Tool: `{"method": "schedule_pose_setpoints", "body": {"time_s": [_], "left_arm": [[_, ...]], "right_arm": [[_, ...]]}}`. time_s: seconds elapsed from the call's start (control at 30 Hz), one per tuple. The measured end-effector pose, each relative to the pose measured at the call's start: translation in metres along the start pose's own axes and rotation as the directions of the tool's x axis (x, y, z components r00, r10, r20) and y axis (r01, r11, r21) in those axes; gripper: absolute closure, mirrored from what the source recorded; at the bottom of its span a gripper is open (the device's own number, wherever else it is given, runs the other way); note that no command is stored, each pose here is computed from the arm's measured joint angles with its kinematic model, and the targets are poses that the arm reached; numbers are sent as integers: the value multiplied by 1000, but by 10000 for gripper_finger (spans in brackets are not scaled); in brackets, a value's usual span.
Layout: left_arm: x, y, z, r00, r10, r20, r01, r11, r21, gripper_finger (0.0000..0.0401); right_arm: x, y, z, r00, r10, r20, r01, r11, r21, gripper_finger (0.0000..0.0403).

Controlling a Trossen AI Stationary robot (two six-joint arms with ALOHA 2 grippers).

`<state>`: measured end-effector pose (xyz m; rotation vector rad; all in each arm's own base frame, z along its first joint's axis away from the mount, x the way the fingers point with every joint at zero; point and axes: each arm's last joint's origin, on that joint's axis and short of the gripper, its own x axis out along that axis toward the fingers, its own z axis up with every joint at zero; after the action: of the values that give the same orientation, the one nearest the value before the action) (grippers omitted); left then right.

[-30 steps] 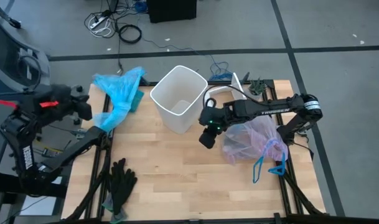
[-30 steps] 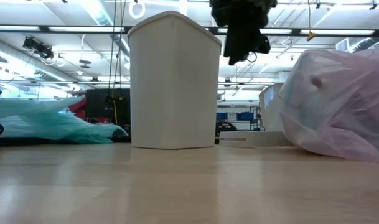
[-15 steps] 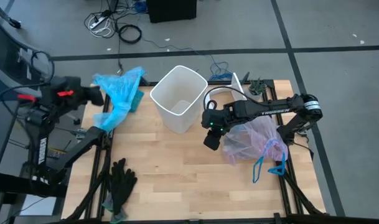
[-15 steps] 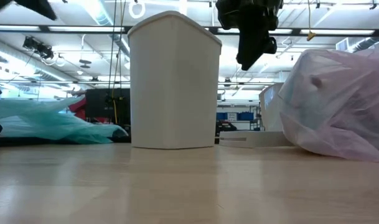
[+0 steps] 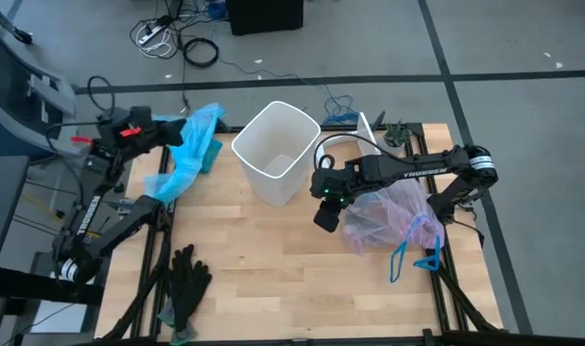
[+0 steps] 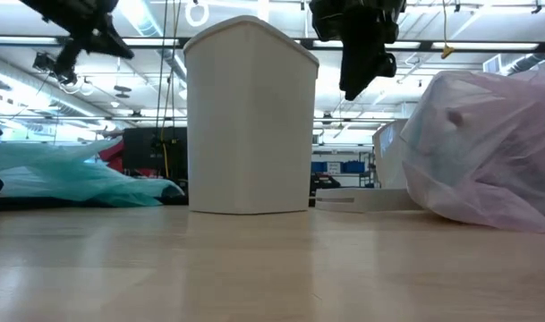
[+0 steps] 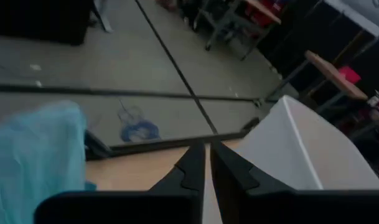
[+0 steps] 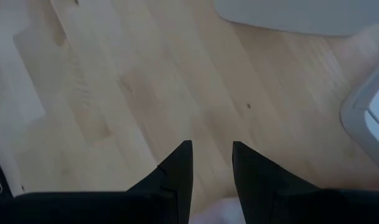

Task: Place trash/remove bag and relplace
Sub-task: Put the blue trash bag in the trash bin

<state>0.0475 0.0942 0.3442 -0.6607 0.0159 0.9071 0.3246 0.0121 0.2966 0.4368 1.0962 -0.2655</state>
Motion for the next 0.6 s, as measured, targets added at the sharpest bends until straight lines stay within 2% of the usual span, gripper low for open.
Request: {"method": "schedule_pose_setpoints", "body": {"time_s": [0.13, 0.3, 0.4, 0.5, 0.6], "left_arm": [[15, 6, -2, 997, 3, -71, -5, 1000, -26, 329], [30, 10, 0, 993, 8, -114, -13, 999, -39, 261], [38, 12, 2, 993, 7, -119, -5, 1000, 15, 231], [45, 13, 5, 993, 14, -118, -11, 1000, 25, 217], [53, 19, 3, 979, 107, -176, -104, 994, 26, 216]], "right_arm": [[0, 1, 2, 1000, 15, 25, -15, 1000, 0, 302], [0, 2, 3, 1000, 16, 27, -16, 1000, 0, 302], [0, 1, 3, 999, 1, 36, -1, 1000, 1, 302], [0, 0, 3, 999, -22, 48, 22, 1000, 2, 302], [0, 0, 3, 998, -34, 55, 33, 999, 3, 302]]}}
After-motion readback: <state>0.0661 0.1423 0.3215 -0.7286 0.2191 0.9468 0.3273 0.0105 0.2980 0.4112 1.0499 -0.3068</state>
